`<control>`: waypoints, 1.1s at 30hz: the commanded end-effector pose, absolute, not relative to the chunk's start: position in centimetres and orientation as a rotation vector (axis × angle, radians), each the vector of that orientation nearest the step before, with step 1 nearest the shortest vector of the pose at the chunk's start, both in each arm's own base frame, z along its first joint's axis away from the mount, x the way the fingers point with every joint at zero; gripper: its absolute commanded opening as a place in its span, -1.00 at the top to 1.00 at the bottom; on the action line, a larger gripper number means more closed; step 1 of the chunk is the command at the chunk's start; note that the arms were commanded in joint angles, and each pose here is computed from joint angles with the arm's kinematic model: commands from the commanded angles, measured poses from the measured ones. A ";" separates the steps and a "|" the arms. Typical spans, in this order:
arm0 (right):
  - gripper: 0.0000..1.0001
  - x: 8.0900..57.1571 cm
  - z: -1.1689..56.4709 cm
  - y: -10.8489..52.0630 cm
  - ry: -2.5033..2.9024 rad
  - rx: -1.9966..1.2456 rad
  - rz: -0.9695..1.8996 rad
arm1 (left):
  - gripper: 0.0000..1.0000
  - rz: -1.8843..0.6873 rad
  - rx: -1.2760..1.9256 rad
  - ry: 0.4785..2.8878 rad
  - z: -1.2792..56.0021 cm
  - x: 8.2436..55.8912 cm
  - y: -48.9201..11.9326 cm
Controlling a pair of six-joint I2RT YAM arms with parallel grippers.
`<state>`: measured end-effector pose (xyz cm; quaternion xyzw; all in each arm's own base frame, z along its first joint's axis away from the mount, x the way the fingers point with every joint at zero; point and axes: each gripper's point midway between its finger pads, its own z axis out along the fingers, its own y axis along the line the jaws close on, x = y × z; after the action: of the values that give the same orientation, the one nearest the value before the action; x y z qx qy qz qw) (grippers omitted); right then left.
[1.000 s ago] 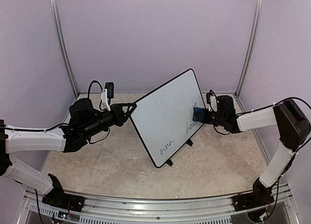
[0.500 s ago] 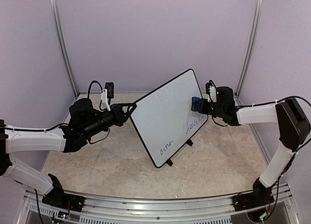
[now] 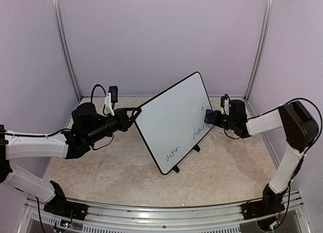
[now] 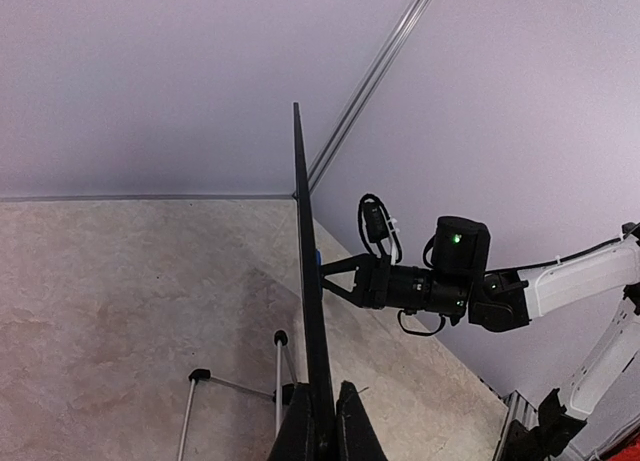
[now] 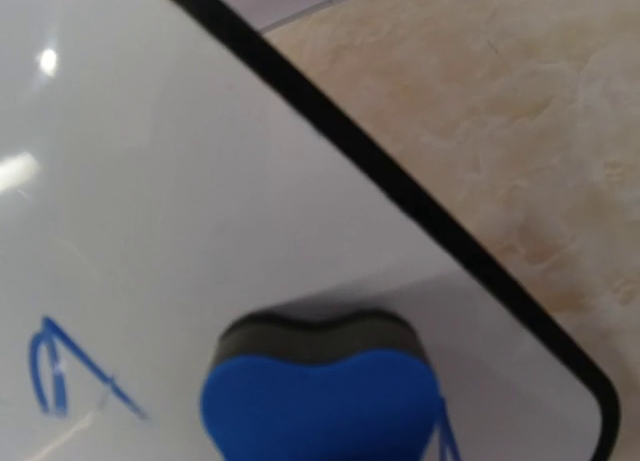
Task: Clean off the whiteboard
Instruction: Erase the whiteboard at the center of the board.
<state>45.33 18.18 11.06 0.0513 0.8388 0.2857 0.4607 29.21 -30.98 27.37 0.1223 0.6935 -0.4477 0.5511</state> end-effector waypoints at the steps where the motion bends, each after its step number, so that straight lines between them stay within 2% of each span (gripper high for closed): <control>1: 0.55 44.4 9.9 19.7 2.097 0.073 0.755 | 1.00 -1.143 0.604 1.710 23.5 24.5 -33.9; 18: 0.54 44.4 18.9 24.1 1.961 -0.100 0.733 | 1.00 -1.148 0.610 1.720 23.2 24.7 -34.3; 33: 0.53 46.7 12.3 18.8 2.098 0.034 0.662 | 1.00 -1.138 0.610 1.719 23.4 24.7 -34.1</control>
<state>46.94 20.21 16.51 -0.0025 0.8253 0.2866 0.4865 29.20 -31.05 27.38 0.1233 0.6924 -0.4491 0.5511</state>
